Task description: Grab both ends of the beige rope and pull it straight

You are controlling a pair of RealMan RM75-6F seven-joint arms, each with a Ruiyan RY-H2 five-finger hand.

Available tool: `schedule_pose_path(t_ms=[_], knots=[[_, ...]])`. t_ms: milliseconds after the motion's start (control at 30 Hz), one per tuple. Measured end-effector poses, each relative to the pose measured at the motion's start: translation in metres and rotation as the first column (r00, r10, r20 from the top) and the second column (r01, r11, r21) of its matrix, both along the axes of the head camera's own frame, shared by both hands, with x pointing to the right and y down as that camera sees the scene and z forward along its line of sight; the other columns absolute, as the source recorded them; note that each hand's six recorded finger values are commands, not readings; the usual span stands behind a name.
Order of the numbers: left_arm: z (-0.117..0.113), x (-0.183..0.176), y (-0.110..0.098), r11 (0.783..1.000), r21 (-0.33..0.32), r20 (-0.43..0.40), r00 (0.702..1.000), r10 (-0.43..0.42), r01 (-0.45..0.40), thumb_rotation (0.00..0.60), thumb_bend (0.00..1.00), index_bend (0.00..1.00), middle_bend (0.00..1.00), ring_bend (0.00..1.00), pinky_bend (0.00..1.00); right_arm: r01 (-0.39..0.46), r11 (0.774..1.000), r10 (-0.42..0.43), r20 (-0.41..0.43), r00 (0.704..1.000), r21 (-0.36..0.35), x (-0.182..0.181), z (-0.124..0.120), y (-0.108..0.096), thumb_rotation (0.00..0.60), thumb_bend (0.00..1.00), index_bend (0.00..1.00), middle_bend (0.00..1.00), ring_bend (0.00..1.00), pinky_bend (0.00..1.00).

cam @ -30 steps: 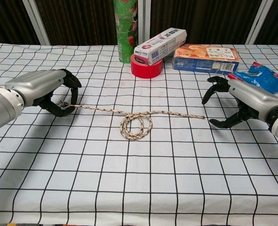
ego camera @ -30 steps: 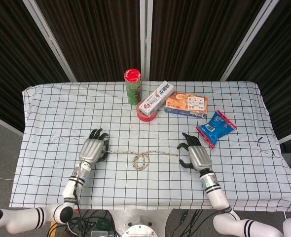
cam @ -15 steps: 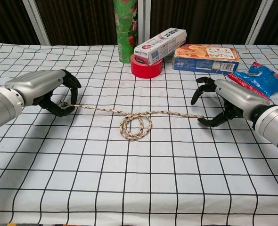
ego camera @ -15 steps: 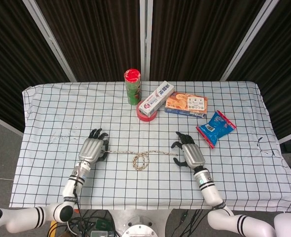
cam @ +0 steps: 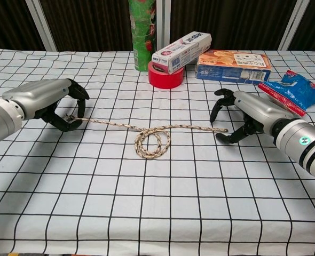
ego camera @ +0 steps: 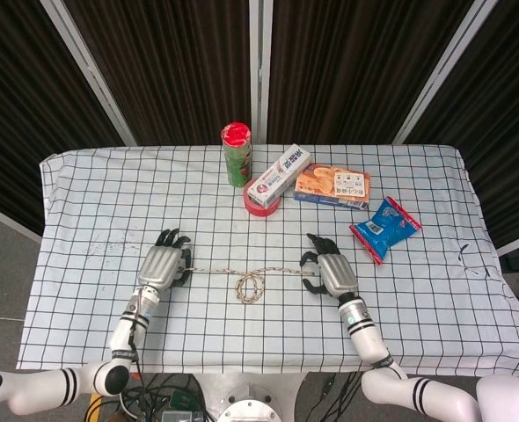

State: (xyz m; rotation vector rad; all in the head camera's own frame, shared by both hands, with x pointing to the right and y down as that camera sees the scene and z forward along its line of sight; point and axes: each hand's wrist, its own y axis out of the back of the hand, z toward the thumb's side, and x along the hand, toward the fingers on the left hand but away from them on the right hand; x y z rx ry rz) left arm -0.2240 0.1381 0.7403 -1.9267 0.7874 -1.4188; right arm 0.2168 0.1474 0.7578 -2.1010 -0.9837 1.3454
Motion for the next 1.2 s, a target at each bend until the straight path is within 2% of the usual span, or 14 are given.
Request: schedule_pose_path(t_ms=[333, 833, 1200], knots=[[0.0000, 0.0003, 0.0006, 1.000, -0.004, 0.000, 1.000, 0.003, -0.003, 0.600, 0.37, 0.59, 0.18, 0.00, 0.05, -0.012, 1.000, 0.012, -0.002, 1.000, 0.003, -0.0025, 0.0036, -0.0026, 0.600, 0.30, 0.47, 0.06, 0.00, 0.00], [0.0010, -0.0003, 0.0008, 1.000, -0.011, 0.003, 1.000, 0.001, -0.001, 0.600, 0.37, 0.59, 0.18, 0.00, 0.05, -0.016, 1.000, 0.016, 0.000, 1.000, -0.020, -0.0030, 0.0074, -0.0034, 0.600, 0.34, 0.48, 0.08, 0.00, 0.00], [0.0011, -0.0001, 0.0011, 1.000, -0.012, 0.001, 1.000, -0.001, 0.001, 0.600, 0.37, 0.59, 0.18, 0.00, 0.05, -0.014, 1.000, 0.014, 0.000, 1.000, -0.026, -0.0028, 0.0082, -0.0016, 0.600, 0.36, 0.53, 0.09, 0.00, 0.00]])
